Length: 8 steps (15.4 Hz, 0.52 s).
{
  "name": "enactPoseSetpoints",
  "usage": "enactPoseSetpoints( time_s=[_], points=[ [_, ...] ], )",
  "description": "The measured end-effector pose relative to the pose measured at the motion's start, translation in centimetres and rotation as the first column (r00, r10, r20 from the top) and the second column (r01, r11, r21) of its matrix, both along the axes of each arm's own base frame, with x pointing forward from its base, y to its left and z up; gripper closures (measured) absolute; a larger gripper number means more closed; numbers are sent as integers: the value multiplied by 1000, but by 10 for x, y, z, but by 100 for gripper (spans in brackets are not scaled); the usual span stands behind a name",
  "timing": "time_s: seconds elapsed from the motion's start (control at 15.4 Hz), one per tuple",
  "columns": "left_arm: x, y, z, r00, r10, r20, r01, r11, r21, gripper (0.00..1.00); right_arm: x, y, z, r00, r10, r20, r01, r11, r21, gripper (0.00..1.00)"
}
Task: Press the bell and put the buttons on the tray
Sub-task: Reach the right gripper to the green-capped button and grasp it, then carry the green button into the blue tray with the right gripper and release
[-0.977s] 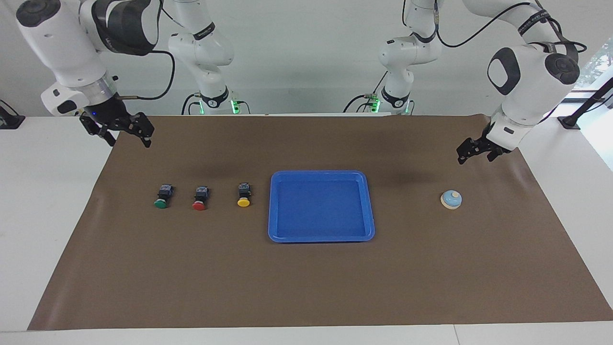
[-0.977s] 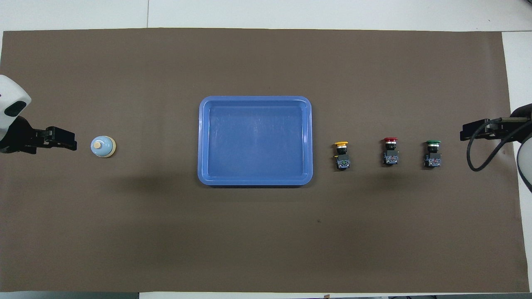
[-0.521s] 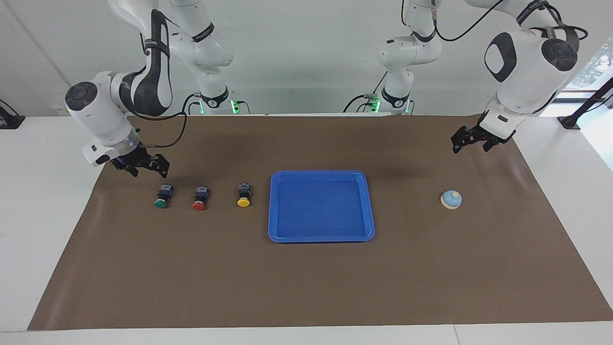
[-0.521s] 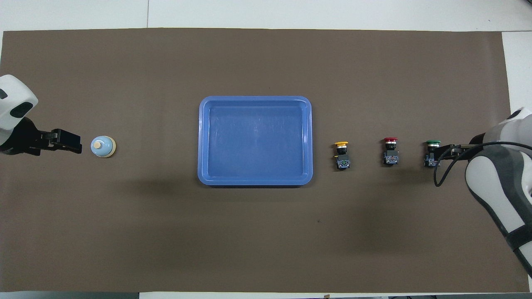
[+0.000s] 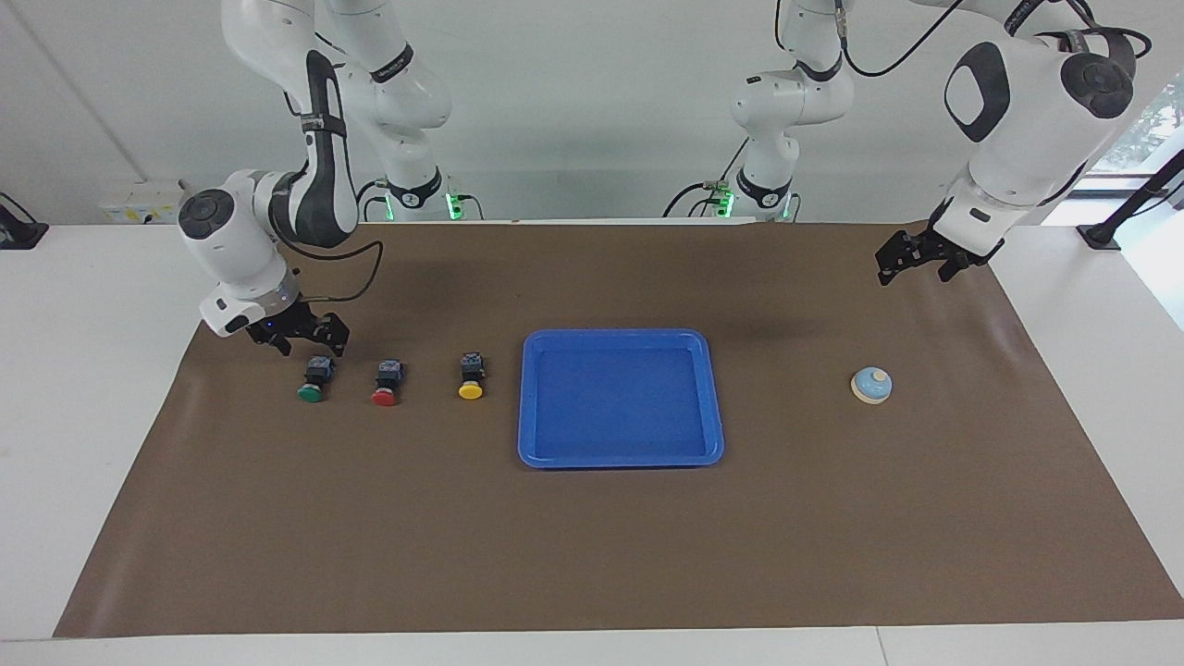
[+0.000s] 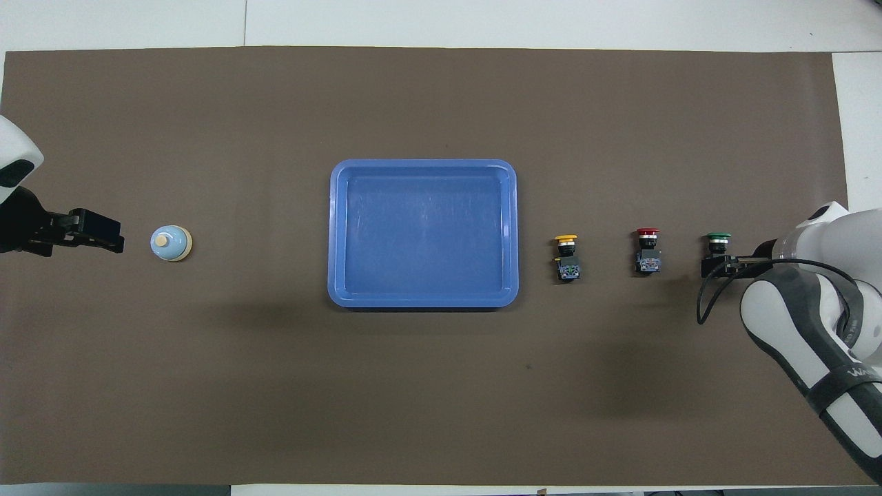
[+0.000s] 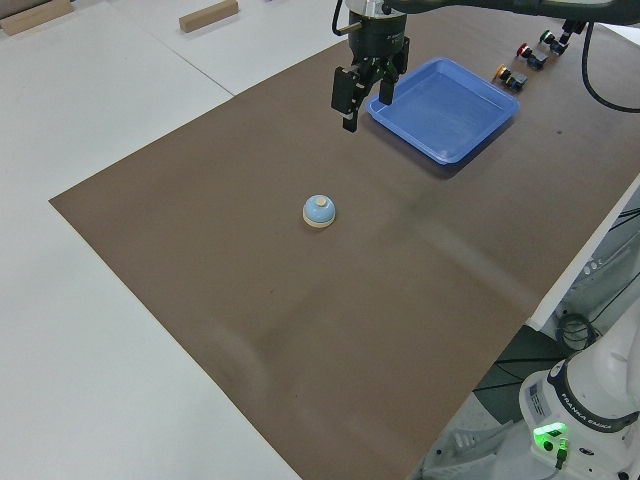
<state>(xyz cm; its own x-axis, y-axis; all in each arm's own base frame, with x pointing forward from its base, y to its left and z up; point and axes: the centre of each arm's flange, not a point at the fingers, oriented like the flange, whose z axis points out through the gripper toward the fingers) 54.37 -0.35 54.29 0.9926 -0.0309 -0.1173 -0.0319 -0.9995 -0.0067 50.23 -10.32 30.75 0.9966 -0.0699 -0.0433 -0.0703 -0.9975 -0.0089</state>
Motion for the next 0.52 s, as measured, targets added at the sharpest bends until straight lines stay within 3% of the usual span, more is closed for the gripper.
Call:
enactPoseSetpoints(
  time_s=[0.2,0.26,0.52],
  points=[
    [2,-3,0,1000,-6,0,6,1000,-1,0,0,-4,-11,1000,-8,-13,8,1000,5,9],
    [2,-5,-1,1000,-8,-1,8,1000,-1,0,0,-4,-12,1000,-8,-14,8,1000,5,15],
    [2,-13,0,1000,-22,0,22,1000,-1,0,1,-3,-10,1000,-6,-12,6,1000,5,56]
  ],
)
